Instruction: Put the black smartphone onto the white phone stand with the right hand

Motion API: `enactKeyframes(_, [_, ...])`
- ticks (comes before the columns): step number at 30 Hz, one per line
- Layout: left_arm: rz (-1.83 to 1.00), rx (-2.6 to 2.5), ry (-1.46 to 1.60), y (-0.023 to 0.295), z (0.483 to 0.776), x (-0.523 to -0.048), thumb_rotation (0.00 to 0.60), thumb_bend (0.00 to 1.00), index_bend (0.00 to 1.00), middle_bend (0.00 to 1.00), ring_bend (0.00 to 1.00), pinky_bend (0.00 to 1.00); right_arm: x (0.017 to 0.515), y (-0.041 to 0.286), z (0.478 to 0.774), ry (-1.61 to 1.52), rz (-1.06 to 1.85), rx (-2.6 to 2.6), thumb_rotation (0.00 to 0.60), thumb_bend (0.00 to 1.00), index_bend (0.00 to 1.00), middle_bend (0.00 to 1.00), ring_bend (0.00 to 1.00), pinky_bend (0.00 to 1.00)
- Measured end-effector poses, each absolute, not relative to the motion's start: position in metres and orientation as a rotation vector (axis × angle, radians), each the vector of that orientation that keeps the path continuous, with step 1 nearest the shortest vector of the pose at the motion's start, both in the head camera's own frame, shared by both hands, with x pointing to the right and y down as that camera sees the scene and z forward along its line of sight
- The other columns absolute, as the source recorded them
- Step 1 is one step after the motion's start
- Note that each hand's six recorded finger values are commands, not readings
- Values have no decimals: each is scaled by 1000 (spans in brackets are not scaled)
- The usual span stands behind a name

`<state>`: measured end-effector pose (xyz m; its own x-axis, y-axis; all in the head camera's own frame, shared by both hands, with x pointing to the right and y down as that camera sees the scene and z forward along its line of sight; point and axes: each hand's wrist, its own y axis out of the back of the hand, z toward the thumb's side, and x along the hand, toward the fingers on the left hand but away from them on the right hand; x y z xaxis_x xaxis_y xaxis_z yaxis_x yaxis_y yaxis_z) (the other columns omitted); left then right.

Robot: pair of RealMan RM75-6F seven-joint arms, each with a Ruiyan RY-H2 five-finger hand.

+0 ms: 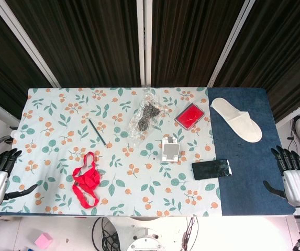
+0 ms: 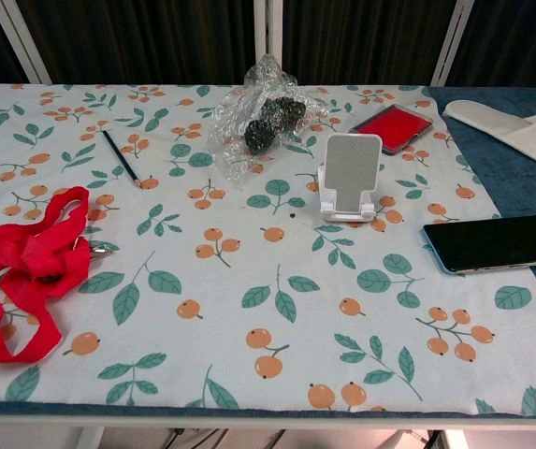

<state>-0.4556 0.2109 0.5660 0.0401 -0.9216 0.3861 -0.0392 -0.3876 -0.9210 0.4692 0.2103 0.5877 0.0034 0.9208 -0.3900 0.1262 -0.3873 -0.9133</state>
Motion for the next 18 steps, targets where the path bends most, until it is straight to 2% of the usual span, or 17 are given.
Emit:
enactKeyframes(12, [-1420,-1562,1023,212,566,-452,233,46,98,77,85,197,462,209,591,-1055,1449,-1608,600,126,0,0,0,0])
enactKeyframes(18, [-1416,-1560,1026,212,564,-453,249,46,98,76,85,197,448,208,597,-935,1468,-1637,600,124,0,0,0,0])
